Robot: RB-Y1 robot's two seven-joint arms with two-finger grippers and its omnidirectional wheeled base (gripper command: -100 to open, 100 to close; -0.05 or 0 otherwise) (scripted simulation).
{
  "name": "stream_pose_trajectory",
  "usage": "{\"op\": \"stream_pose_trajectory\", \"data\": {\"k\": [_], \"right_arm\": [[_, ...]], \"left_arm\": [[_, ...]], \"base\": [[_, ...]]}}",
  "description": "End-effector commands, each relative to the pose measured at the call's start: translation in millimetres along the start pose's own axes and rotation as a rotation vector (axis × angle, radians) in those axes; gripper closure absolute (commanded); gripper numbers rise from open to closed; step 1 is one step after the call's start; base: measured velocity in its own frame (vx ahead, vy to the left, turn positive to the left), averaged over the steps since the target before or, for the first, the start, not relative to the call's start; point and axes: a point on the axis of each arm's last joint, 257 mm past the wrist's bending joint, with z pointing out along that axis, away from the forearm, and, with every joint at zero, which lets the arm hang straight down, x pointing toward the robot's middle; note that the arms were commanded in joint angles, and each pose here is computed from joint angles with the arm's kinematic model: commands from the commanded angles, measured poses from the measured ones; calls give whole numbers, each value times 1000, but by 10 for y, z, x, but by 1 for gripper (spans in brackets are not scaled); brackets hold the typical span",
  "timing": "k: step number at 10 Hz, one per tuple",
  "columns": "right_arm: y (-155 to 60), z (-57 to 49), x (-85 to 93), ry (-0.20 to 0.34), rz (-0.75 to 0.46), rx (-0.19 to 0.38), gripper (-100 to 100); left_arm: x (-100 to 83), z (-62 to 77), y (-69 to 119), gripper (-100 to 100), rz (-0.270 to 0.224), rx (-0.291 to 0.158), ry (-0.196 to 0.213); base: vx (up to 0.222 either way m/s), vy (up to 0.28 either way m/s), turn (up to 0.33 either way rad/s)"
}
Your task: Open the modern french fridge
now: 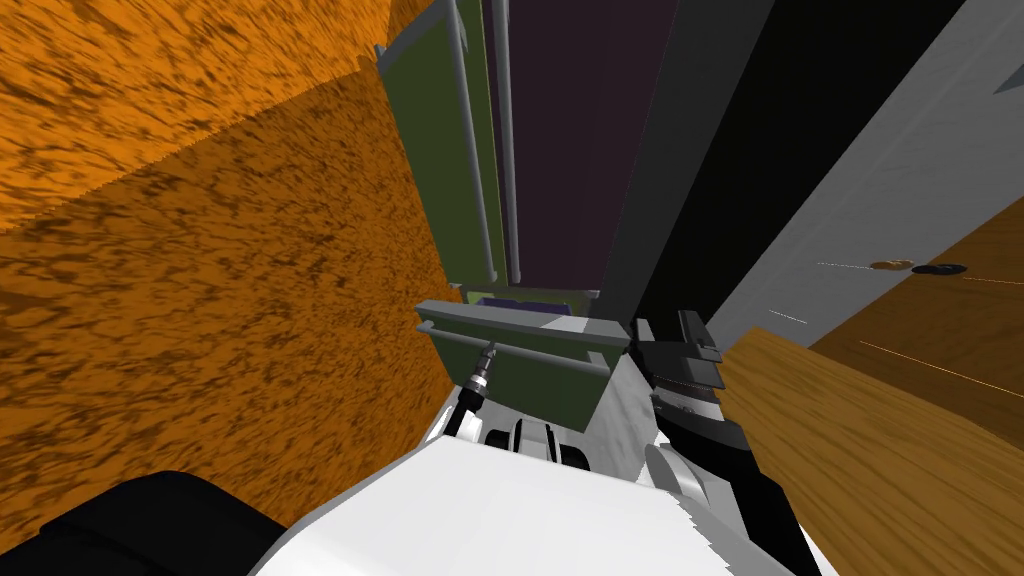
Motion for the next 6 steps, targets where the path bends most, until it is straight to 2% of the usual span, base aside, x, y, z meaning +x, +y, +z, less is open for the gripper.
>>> {"op": "stream_pose_trajectory", "data": {"k": [1, 2, 3, 6], "right_arm": [[1, 0, 0, 0, 0, 0, 0], [0, 0, 0, 0, 0, 0, 0], [0, 0, 0, 0, 0, 0, 0], [0, -1, 0, 0, 0, 0, 0]], "left_arm": [[11, -54, 10, 100, 1, -4, 5], [16, -75, 14, 100, 2, -6, 6], [5, 19, -129, -100, 0, 5, 7], [-19, 92, -283, -100, 0, 5, 8]], "base": [[-182, 24, 21], [-164, 8, 28], [-88, 0, 10], [1, -6, 4]]}}
